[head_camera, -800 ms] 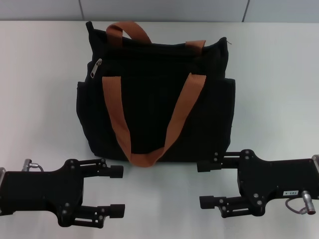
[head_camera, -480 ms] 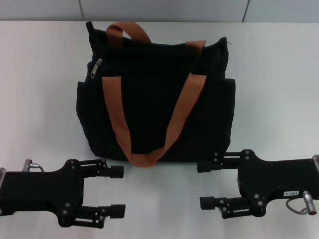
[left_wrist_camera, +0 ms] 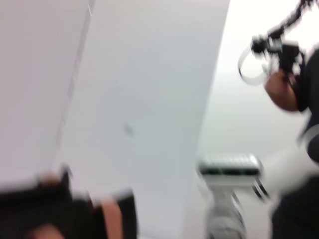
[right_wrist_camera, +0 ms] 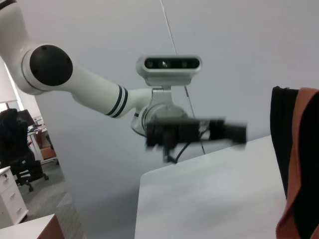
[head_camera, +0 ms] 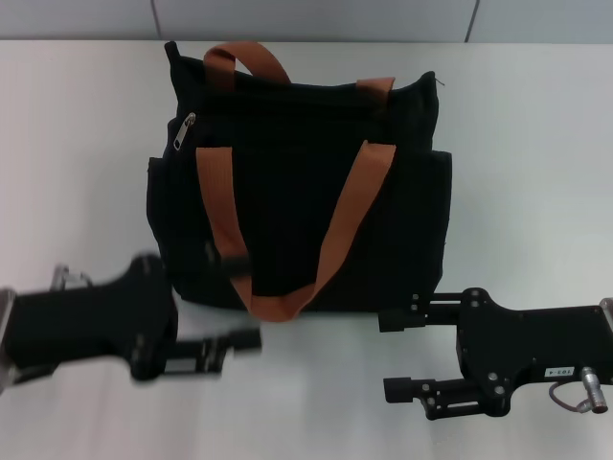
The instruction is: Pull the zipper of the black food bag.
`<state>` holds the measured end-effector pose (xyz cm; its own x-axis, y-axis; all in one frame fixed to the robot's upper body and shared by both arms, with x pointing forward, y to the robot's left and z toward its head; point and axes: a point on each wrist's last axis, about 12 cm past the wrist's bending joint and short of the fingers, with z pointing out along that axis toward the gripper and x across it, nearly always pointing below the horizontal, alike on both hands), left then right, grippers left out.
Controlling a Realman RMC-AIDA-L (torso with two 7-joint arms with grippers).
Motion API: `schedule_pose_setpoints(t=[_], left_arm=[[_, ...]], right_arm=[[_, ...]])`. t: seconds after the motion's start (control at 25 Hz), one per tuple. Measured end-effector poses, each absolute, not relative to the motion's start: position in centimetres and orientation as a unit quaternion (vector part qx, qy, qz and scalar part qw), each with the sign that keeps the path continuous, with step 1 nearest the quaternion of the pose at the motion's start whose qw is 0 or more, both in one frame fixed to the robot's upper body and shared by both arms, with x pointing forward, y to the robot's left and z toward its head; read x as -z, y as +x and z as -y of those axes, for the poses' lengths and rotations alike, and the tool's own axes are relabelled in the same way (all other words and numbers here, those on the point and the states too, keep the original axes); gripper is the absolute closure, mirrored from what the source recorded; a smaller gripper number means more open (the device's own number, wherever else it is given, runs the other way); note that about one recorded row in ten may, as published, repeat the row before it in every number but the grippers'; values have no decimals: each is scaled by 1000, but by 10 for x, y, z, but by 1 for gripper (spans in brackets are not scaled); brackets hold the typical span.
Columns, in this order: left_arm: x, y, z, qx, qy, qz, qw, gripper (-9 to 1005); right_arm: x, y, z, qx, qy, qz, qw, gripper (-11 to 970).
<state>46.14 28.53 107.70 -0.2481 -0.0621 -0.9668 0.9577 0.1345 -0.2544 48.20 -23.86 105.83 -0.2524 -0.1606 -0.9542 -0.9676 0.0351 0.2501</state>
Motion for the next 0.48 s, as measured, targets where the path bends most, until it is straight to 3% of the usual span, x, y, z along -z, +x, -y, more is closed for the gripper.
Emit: schedule_pose_setpoints(t=[0.24, 0.36, 0.48], left_arm=[[-1088, 470, -283, 514, 335, -535, 581, 198], [-1096, 475, -293, 490, 287, -518, 639, 199], [-1102, 490, -322, 426, 247, -548, 676, 200]], right_arm=[[-1059, 482, 240, -514, -465, -603, 394, 251], [-1059, 481, 240, -517, -465, -602, 393, 251], [-1060, 480, 240, -519, -464, -600, 393, 252]])
